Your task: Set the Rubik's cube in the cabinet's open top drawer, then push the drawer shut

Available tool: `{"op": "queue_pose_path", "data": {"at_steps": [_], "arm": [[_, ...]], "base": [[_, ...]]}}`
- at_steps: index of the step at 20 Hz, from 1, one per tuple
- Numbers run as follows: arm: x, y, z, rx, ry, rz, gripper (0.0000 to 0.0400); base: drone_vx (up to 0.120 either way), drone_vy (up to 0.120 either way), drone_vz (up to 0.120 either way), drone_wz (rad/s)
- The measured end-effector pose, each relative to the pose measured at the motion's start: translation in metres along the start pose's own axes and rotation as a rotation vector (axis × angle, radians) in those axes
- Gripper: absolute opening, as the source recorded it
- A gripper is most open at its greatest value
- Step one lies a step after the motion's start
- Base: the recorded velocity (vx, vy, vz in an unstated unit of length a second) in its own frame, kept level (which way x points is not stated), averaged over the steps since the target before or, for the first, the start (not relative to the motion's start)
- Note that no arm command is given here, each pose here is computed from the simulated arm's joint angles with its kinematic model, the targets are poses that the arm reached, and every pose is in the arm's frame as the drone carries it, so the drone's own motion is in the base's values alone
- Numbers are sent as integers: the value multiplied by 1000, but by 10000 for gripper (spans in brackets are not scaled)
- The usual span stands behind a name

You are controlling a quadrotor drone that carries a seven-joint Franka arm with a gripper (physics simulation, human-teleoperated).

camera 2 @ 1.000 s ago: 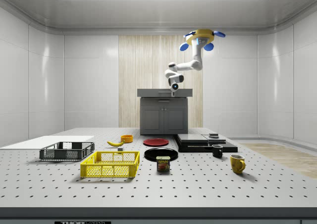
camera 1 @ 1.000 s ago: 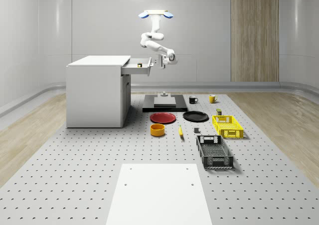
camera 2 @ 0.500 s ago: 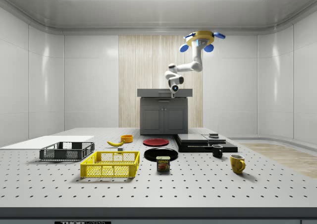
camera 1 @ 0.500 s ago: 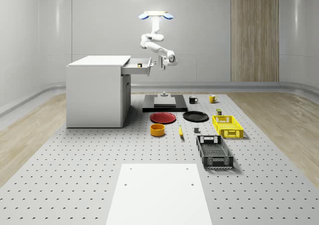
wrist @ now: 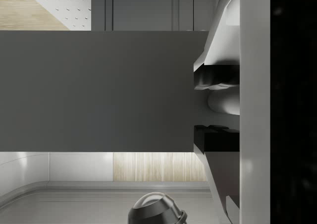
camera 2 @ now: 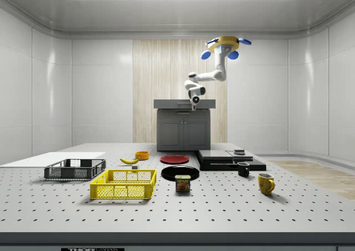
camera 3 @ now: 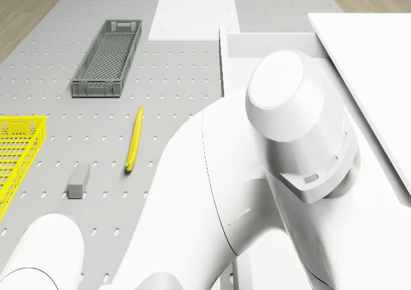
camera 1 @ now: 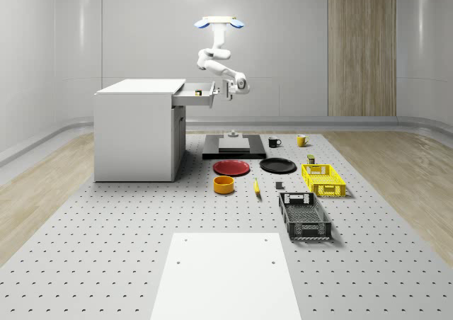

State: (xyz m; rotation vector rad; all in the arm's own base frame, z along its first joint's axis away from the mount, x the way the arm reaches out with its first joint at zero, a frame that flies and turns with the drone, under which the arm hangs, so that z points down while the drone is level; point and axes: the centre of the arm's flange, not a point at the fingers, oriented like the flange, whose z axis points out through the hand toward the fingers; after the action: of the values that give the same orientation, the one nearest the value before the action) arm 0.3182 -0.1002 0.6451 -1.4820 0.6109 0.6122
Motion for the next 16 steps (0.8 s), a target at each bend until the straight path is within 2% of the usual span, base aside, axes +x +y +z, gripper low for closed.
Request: {"op": "queue_pose_path", "data": {"at_steps": [4,11,12,14,16], "arm": [[0,0,7,0,0,0,105],[0,0,36,0,1,-7,104],[-6,3,39,-1,1,22,105],[-5,3,49,-1,1,17,105],[-16,9,57,-2,0,49,105]], "base": [[0,0,0,0],[0,0,0,0],[0,0,0,0],[0,0,0,0],[0,0,0,0]]}}
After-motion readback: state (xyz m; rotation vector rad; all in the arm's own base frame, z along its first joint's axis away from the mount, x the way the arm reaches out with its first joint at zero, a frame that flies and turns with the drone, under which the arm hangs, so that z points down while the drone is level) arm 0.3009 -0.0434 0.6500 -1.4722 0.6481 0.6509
